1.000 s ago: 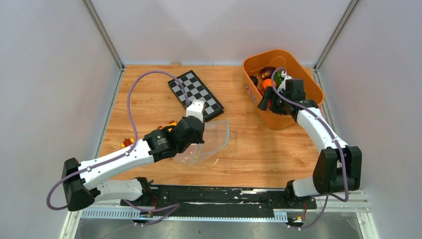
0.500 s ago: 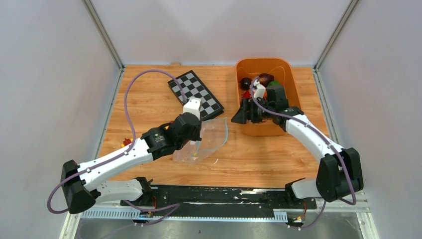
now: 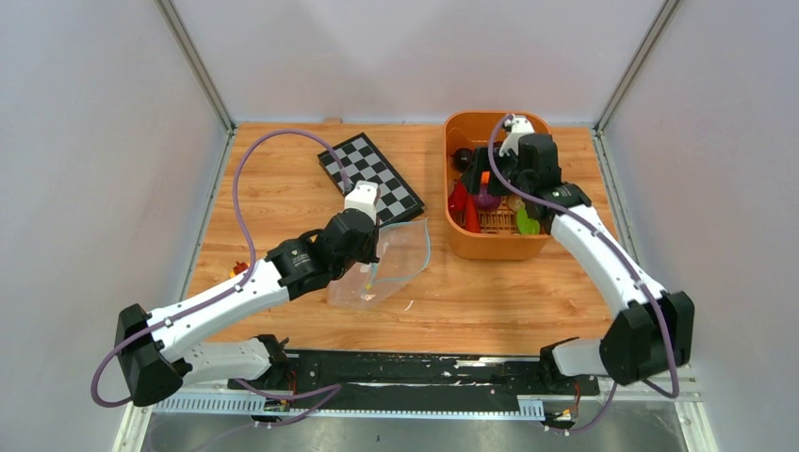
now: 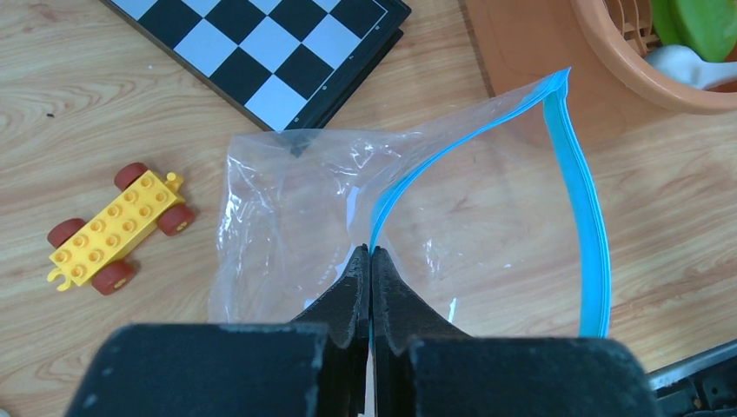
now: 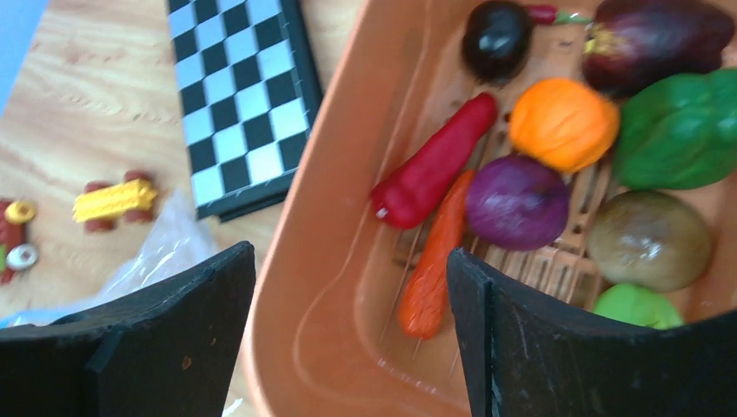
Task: Place the food in the zip-top bag and seal the zipper
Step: Pick up the fake fruit from the bin.
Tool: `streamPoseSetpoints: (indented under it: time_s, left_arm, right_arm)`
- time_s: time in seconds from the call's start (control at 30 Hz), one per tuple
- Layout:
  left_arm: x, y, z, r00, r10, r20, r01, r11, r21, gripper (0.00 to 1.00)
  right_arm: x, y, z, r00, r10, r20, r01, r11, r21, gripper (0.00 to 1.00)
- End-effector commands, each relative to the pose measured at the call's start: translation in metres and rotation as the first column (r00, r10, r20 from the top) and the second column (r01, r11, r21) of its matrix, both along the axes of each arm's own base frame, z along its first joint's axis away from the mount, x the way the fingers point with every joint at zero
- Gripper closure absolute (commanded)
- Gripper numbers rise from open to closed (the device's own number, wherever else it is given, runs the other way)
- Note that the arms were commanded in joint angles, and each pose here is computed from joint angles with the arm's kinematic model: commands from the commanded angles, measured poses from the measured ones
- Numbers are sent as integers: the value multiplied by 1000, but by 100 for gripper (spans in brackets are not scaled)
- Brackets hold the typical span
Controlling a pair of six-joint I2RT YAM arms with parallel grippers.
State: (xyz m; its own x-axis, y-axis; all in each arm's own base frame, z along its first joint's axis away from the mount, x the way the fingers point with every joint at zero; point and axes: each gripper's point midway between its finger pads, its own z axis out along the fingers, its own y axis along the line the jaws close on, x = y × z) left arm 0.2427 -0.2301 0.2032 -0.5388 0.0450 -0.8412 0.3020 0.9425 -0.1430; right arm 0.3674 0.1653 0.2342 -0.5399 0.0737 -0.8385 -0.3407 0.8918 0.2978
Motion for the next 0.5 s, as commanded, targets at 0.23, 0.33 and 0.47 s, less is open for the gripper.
streamPoseSetpoints:
  time_s: [0.23,0.33,0.47]
  left_arm:
    - [6,-3,9,1000,-15,27,16,999,-30,100]
    - [4,-6,8,999,-31,22,32,999,-42,100]
    - [3,-7,6,999,-43,18,44,998,-36,100]
  right_arm:
    - [134,-25,-36,988,-143,-50,137,984,-110,23]
    - [158,-16,-56,990,-100,-99,88,989,-115,23]
    - [177,-6,-79,990,-54,-134,37,991,-127,21]
